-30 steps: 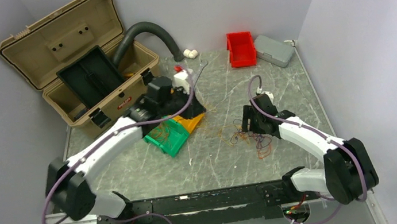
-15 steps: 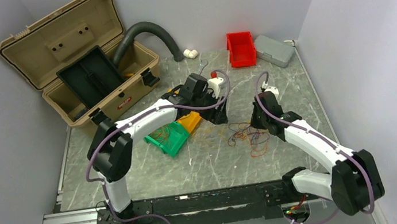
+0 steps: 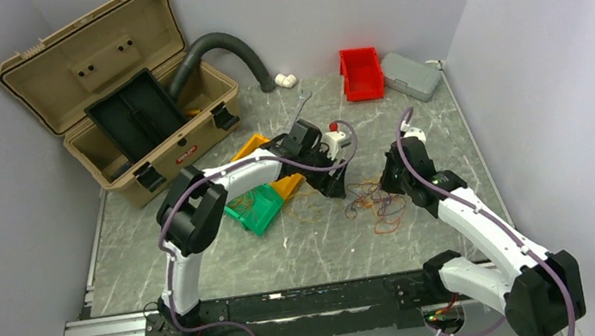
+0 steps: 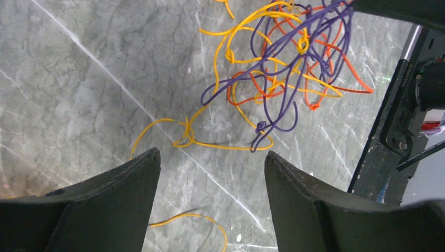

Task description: Untangle the cables

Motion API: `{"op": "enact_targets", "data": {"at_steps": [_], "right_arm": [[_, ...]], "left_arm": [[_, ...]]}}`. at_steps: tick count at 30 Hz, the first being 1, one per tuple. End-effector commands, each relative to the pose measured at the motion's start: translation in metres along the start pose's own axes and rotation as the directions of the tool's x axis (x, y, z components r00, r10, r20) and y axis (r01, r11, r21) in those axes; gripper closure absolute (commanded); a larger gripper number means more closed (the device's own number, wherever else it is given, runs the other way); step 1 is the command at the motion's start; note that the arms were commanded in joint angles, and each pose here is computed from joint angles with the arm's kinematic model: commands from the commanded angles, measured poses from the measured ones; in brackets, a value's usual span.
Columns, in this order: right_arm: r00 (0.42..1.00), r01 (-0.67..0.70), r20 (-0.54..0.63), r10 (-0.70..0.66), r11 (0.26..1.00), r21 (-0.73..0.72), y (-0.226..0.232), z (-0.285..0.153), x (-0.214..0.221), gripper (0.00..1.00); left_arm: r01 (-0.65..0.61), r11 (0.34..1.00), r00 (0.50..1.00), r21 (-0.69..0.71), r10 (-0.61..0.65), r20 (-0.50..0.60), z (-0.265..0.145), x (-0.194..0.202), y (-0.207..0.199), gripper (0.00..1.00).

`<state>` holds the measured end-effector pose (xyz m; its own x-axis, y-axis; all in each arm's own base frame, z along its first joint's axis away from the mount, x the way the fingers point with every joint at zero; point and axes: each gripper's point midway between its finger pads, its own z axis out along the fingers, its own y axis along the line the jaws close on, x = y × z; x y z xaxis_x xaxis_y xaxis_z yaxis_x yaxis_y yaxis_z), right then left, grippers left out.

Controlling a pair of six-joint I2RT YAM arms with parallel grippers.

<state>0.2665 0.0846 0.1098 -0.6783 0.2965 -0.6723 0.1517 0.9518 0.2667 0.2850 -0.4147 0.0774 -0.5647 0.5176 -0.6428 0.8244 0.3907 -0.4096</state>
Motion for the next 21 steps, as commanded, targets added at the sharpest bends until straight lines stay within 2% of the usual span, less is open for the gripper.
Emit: {"op": "enact_targets", "data": {"at_steps": [1, 7, 12, 13, 14, 17, 18, 21], "right_arm": [[0.998, -0.011, 0.053, 0.015, 0.998, -0.062, 0.015, -0.017, -0.025, 1.0], [0.997, -0.042, 0.056, 0.049, 0.992, -0.121, 0.026, -0.027, -0.032, 1.0], [0.995, -0.063, 0.073, 0.074, 0.988, -0.144, 0.029, -0.037, -0.039, 1.0], [0.994, -0.068, 0.08, 0.08, 0.988, -0.141, 0.027, -0.039, -0.041, 1.0], [0.992, -0.072, 0.088, 0.085, 0.988, -0.138, 0.026, -0.042, -0.044, 1.0], [0.988, -0.087, 0.12, 0.099, 0.991, -0.103, 0.017, -0.049, -0.053, 1.0], [0.985, -0.096, 0.133, 0.106, 0.992, -0.082, 0.012, -0.052, -0.056, 1.0], [0.967, -0.164, 0.205, 0.15, 0.985, 0.05, -0.018, -0.062, -0.068, 1.0]], "left_arm": [[-0.109, 0.993, 0.991, 0.042, 0.105, 0.077, 0.01, -0.024, -0.009, 0.24], [-0.211, 0.975, 0.973, -0.067, 0.216, 0.076, 0.03, -0.018, 0.005, 0.23], [-0.236, 0.964, 0.965, -0.124, 0.248, 0.086, 0.047, -0.014, 0.014, 0.26], [-0.236, 0.962, 0.967, -0.138, 0.246, 0.066, 0.051, -0.011, 0.018, 0.31], [-0.232, 0.961, 0.969, -0.151, 0.242, 0.05, 0.054, -0.01, 0.024, 0.41], [-0.224, 0.957, 0.971, -0.182, 0.236, 0.046, 0.055, -0.007, 0.031, 0.91], [-0.219, 0.956, 0.972, -0.197, 0.232, 0.044, 0.053, -0.003, 0.033, 1.0], [-0.212, 0.952, 0.972, -0.221, 0.229, 0.057, 0.045, -0.003, 0.036, 1.0]]}}
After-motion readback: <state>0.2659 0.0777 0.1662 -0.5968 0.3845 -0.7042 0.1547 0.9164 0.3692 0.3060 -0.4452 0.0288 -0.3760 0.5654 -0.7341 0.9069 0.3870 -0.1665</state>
